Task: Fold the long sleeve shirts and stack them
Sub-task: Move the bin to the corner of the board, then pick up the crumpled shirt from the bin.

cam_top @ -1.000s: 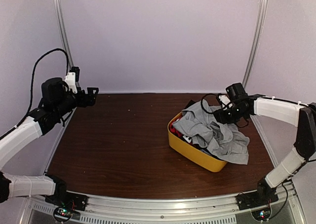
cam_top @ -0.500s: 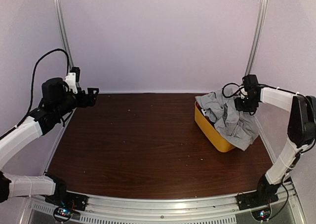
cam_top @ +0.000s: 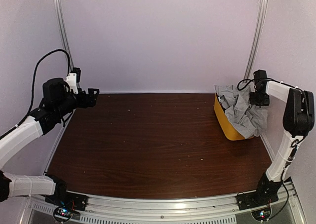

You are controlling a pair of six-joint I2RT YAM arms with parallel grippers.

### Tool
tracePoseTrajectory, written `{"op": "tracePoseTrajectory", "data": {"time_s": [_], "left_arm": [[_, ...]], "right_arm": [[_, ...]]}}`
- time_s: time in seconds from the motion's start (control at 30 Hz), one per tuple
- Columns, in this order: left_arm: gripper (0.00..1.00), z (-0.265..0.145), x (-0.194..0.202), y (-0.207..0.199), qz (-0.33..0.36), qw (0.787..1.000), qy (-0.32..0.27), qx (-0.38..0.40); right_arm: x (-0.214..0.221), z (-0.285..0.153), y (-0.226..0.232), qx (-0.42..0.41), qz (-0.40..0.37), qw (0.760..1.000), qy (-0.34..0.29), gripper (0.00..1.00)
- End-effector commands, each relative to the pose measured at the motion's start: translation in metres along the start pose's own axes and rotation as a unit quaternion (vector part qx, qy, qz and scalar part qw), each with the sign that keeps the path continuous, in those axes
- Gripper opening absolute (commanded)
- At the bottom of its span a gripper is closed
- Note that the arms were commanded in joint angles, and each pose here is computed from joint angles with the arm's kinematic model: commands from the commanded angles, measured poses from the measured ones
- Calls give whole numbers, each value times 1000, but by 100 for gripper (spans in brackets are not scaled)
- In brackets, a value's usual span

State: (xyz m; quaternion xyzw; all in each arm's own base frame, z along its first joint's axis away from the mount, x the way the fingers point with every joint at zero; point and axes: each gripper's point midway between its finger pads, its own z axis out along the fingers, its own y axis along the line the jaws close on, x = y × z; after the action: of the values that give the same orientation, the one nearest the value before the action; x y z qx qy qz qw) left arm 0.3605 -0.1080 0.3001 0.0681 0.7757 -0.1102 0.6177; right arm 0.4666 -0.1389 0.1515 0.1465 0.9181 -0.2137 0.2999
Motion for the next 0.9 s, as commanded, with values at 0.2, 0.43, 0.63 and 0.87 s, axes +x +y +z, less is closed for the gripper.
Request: {"op": "tracePoseTrajectory", "data": {"time_s": [0.2,0.43,0.63,0.87], "left_arm": [[98,-3,-21,3,0,1000,-30,-6],[98,-4,-23,3,0,999,-32,-6],[98,-6,-24,3,-1,999,-35,-6],[98,-7,-25,1,-3,999,-36,-1]], "right_arm": [[-26,8,-53,71,62,995,-23,60],[-39,-36,-56,26,96,993,-66,68],[-41,-99,-29,-86,112,982,-126,87],[-28,-153,44,-193,52,970,-138,96]]}}
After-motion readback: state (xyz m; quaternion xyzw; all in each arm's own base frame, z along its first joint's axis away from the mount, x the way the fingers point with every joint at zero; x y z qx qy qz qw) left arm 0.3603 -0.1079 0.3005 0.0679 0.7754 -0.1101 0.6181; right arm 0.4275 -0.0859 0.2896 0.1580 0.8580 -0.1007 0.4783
